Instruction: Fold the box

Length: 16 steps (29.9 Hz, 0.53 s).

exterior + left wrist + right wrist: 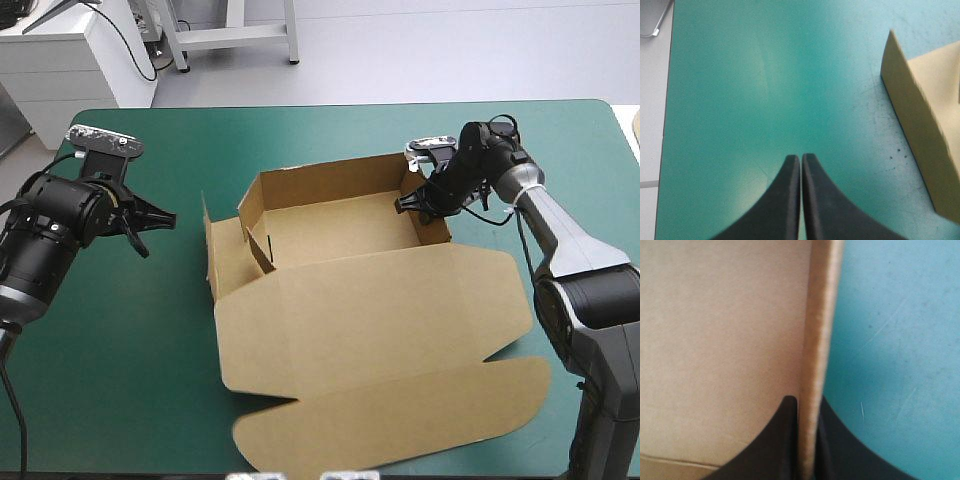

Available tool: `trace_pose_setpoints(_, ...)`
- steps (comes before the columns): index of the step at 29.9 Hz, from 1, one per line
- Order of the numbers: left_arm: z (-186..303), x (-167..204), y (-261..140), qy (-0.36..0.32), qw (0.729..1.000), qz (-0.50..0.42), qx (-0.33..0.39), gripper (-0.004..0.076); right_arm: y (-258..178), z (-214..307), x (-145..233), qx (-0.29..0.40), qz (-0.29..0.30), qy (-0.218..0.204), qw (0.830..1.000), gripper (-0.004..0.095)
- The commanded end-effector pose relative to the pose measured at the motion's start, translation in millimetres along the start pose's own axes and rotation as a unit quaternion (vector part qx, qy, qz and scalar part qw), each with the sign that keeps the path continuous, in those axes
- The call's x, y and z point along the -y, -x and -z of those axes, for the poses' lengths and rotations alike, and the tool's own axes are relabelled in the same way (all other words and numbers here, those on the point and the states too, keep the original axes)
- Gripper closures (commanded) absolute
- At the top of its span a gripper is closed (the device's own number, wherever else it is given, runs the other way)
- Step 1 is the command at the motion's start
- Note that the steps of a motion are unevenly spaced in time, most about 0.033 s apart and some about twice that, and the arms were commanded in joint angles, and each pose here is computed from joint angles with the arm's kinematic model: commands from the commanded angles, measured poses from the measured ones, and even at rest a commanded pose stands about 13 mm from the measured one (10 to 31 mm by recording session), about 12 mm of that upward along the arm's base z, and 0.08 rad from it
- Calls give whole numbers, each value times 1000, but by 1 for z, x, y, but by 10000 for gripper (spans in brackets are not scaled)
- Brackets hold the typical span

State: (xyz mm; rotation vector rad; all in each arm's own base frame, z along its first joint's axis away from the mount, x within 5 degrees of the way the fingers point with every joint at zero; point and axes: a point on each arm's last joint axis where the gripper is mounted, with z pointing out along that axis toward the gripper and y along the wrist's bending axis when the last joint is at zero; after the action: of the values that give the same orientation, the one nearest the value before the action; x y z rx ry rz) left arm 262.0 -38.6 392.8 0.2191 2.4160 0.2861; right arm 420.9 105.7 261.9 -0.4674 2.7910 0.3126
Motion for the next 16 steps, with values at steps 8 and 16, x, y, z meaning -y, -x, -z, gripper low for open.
trace_pose_setpoints(8,21,-10,18,16,993,50,109,731,12,71,-3,144,-37,42,988,929)
trace_pose_setpoints(16,2,-34,28,-3,967,207,147,731,-11,147,31,215,-83,83,969,929)
